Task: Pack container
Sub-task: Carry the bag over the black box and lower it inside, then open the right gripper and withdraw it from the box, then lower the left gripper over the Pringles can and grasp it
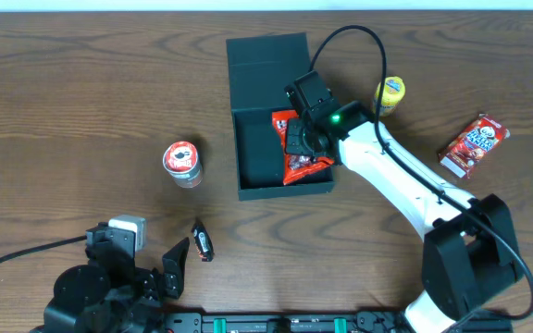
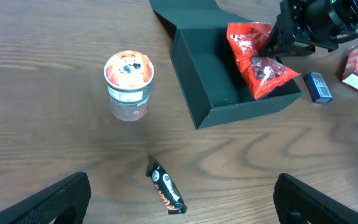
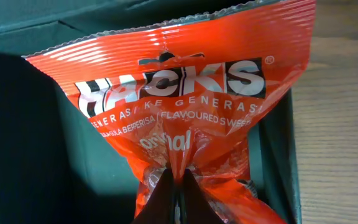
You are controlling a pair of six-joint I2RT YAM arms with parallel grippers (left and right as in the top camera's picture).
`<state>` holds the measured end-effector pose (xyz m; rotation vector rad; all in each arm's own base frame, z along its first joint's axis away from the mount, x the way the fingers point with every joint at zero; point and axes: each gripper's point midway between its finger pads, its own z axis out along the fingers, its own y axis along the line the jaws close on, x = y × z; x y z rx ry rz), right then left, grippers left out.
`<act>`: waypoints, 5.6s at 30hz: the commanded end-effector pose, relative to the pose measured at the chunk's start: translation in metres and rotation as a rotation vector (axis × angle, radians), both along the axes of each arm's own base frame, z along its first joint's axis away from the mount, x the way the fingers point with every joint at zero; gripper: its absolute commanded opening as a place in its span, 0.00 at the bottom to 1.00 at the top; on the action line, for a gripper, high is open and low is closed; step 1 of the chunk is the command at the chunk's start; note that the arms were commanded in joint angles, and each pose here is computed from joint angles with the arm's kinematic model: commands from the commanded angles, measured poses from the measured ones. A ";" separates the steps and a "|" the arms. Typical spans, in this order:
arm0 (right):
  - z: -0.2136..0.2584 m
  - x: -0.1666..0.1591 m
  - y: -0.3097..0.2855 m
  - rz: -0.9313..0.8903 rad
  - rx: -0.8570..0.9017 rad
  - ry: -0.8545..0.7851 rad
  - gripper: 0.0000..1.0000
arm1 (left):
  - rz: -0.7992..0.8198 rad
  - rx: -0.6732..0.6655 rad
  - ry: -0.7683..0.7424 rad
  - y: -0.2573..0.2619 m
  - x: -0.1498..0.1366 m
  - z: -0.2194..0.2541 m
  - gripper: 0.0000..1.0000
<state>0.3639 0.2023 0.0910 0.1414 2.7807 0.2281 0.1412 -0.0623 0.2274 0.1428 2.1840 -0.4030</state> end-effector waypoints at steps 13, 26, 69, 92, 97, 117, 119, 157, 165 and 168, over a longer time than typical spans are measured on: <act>0.006 0.002 0.003 -0.023 0.007 -0.015 0.14 | 0.001 0.000 -0.005 0.000 0.000 0.004 0.95; 0.040 -0.005 0.012 0.024 0.083 -0.061 0.99 | 0.008 0.002 -0.010 0.002 0.001 0.004 0.95; 0.080 -0.208 -0.060 0.254 -0.188 -0.136 0.99 | 0.198 0.158 0.323 0.002 0.067 -0.088 0.95; 0.085 -0.196 -0.069 0.221 -0.245 -0.203 0.99 | 0.309 0.238 0.194 0.000 0.149 -0.182 0.95; 0.085 -0.196 -0.069 0.221 -0.246 -0.203 0.99 | 0.326 0.239 0.171 -0.003 0.164 -0.193 0.95; 0.086 -0.193 -0.070 0.212 -0.258 -0.221 0.99 | 0.388 0.188 0.077 0.004 0.192 -0.186 0.95; 0.086 -0.192 -0.070 0.211 -0.259 -0.223 0.99 | 0.362 0.173 0.069 -0.001 0.194 -0.185 0.95; 0.087 -0.191 -0.070 0.209 -0.260 -0.227 0.99 | 0.344 0.161 0.059 -0.006 0.200 -0.189 0.65; 0.087 -0.191 -0.070 0.209 -0.260 -0.227 0.99 | 0.345 0.161 0.059 -0.006 0.200 -0.189 0.43; 0.087 -0.191 -0.070 0.209 -0.260 -0.227 0.99 | 0.344 0.161 0.059 -0.006 0.200 -0.189 0.42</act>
